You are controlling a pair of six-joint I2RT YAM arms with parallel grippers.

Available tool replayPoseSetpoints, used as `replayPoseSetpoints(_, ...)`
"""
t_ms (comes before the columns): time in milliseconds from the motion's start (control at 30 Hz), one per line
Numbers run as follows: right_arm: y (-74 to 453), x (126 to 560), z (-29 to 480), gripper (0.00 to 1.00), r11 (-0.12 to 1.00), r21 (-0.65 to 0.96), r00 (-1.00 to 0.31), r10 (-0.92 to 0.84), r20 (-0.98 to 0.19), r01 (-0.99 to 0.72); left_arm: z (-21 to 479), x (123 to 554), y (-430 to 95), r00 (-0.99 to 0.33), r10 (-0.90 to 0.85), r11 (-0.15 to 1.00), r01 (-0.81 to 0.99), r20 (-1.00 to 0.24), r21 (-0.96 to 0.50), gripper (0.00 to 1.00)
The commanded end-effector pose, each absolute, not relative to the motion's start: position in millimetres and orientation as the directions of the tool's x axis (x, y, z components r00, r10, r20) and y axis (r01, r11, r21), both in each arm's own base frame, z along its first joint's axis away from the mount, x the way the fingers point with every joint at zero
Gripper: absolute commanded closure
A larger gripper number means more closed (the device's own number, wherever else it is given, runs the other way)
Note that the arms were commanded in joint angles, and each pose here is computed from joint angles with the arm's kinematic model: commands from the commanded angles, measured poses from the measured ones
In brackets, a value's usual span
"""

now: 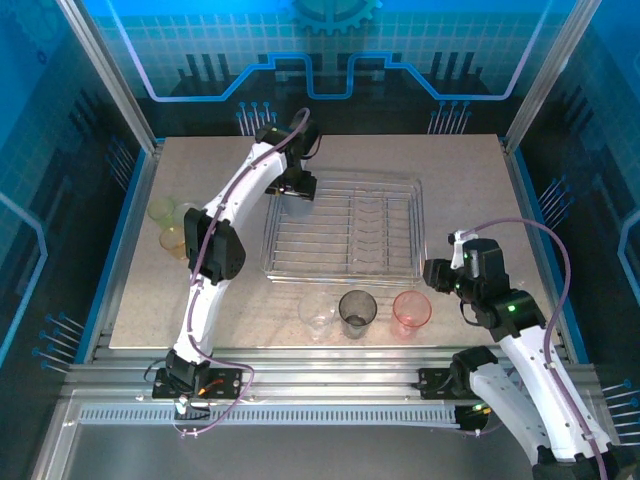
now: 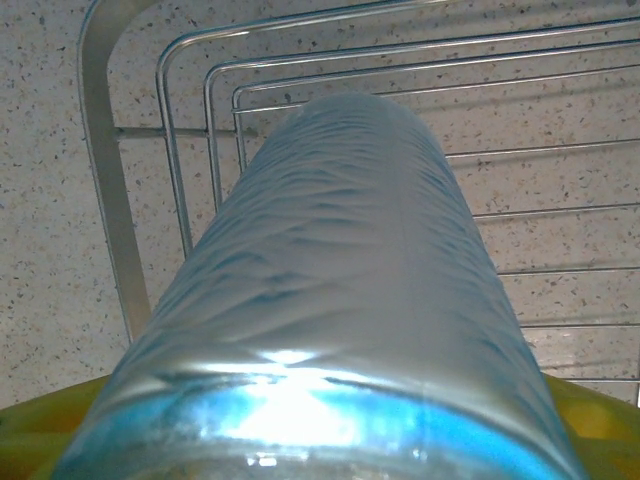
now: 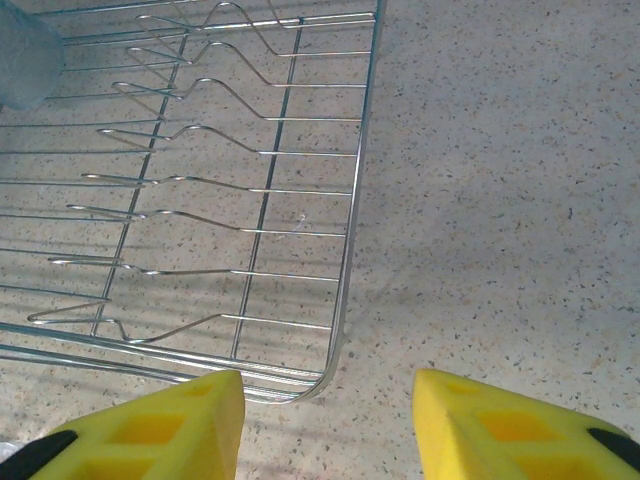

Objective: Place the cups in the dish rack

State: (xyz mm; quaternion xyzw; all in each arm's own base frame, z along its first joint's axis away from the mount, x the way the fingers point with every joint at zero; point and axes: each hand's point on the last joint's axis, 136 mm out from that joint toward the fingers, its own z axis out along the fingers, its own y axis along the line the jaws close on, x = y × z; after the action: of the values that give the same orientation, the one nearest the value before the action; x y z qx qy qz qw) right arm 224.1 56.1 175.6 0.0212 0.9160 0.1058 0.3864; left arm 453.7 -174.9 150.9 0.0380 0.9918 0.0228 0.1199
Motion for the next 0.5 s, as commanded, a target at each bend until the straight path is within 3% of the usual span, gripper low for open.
replayPoseSetpoints(0,50.8,225.8,177.6,0.51,0.980,0.195,-0.689,0.120,-0.715,-0.031,149.4,453.0,-165.0,-0.975,0.074,0.995,0.059,-0.212,0.074,0.62)
replayPoseSetpoints(233,49.4,228.9,179.1,0.50,0.982,0.186,-0.680,0.117,-0.723,-0.029,149.8,451.5,-163.0,-0.975,0.087,0.994,0.071,-0.206,0.085,0.61)
replayPoseSetpoints(367,51.0,231.5,180.2,0.49,0.981,0.192,-0.677,0.120,-0.726,-0.032,146.5,452.9,-163.4,-0.975,0.093,0.993,0.077,-0.200,0.089,0.54)
replayPoseSetpoints(467,48.7,233.3,179.6,0.47,0.984,0.177,-0.677,0.114,-0.727,-0.024,144.3,456.2,-160.5,-0.974,0.102,0.990,0.080,-0.202,0.113,0.42)
